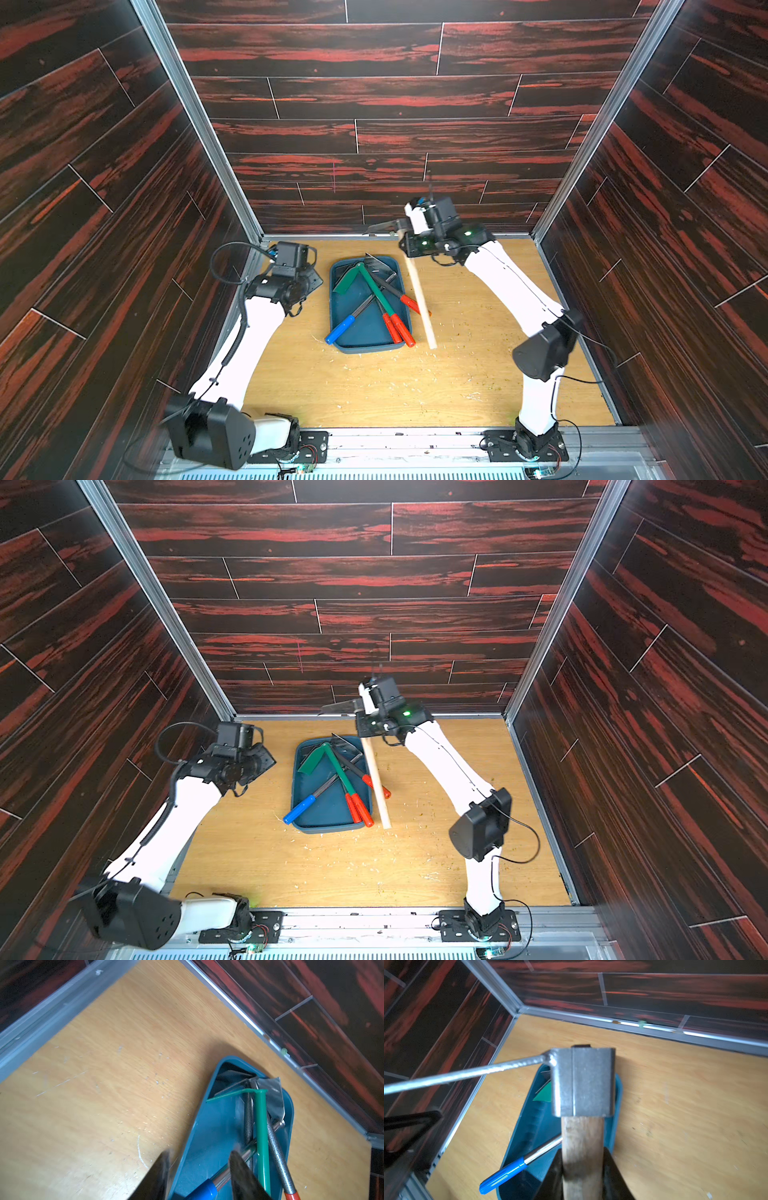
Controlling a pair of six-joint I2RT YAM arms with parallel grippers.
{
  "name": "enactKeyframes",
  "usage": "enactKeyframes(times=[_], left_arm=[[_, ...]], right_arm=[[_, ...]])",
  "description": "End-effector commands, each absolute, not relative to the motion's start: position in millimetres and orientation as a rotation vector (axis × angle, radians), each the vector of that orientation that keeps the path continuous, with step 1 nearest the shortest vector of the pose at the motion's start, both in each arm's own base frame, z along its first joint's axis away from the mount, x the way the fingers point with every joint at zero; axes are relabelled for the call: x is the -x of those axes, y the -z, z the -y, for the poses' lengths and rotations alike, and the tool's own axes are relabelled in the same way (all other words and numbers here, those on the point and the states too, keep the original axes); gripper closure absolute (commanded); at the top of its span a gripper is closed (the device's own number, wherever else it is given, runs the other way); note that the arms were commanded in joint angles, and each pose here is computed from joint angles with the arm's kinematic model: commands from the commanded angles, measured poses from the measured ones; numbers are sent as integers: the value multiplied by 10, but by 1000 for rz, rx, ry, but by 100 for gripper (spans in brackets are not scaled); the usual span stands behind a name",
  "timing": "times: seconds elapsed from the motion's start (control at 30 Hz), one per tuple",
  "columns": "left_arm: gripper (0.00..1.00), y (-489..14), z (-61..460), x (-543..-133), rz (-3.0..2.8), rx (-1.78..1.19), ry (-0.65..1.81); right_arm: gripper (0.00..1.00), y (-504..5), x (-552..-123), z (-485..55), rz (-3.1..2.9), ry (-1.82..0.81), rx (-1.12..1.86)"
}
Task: Put the small hoe into the storage box
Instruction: Pick up the hoe from the center of the board, then place the hoe in the storage box.
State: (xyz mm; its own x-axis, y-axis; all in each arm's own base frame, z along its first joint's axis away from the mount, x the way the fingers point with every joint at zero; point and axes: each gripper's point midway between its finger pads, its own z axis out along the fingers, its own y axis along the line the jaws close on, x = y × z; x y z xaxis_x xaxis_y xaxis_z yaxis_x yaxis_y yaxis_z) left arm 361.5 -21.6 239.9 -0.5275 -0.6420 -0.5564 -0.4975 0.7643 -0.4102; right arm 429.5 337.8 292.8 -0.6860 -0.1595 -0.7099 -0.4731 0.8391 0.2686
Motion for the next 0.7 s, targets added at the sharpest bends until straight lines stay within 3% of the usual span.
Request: enactKeyframes(times=[0.0,0.37,0.67], left_arm=[[50,-2389,-32,-3405,-2198,966,205],[50,-2410,-311,-3193,-2135,1068,155],[50,-2477,-405,-3126,-2125,1080,100]], right_arm=[[100,-2847,-4292,-3618,-2283,-567,564],[100,-2586,-4191,-4226,-2280,-563,785],[100,-2419,-4113,-4371,-2278,-442,825]])
